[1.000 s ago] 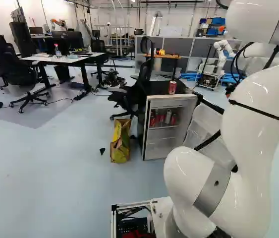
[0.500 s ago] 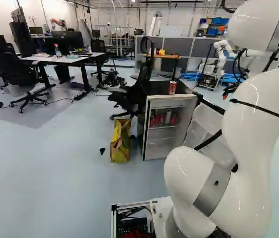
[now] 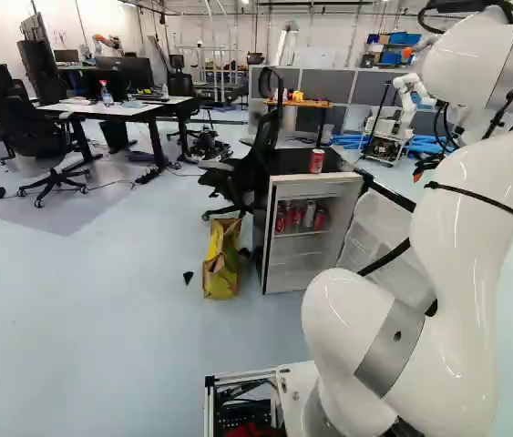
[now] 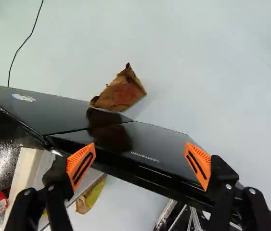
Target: Grab a drink from the fridge
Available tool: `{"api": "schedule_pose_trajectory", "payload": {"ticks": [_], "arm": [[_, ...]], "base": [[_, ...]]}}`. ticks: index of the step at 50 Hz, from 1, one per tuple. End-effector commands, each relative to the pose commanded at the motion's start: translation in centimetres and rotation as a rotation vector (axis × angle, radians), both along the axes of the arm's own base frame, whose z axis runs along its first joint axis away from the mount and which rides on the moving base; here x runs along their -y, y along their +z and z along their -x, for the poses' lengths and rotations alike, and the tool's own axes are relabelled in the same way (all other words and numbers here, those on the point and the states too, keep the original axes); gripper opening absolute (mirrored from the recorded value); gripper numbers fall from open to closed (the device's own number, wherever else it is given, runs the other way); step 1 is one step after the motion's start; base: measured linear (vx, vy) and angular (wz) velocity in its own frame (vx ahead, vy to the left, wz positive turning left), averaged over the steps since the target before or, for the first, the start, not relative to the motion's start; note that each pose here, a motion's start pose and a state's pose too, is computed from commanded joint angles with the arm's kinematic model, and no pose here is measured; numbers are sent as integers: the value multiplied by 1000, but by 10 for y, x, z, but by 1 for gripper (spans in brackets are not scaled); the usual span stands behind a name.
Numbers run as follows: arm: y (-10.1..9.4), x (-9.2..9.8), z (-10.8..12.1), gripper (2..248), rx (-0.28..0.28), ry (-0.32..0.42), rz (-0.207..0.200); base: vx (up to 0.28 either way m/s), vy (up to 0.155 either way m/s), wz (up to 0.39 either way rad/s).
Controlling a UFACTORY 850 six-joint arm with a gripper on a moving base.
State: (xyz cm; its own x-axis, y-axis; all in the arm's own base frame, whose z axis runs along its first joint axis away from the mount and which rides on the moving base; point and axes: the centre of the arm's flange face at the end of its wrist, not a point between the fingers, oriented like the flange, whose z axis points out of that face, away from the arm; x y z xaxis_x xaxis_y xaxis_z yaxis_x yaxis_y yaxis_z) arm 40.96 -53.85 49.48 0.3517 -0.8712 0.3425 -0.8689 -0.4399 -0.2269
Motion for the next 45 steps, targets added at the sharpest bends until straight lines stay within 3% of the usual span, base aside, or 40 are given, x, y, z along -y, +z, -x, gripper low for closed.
{"api": "schedule_pose_trajectory", "payload": {"ticks": [16,37,45], "arm": [[-5,25,-5,247,-5,-7,-19],[-38,59,-3,247,-46,-17,-103],[-50,63,-3,247,-56,-18,-121]], "base": [[0,0,0],[0,0,0],[0,0,0]]}}
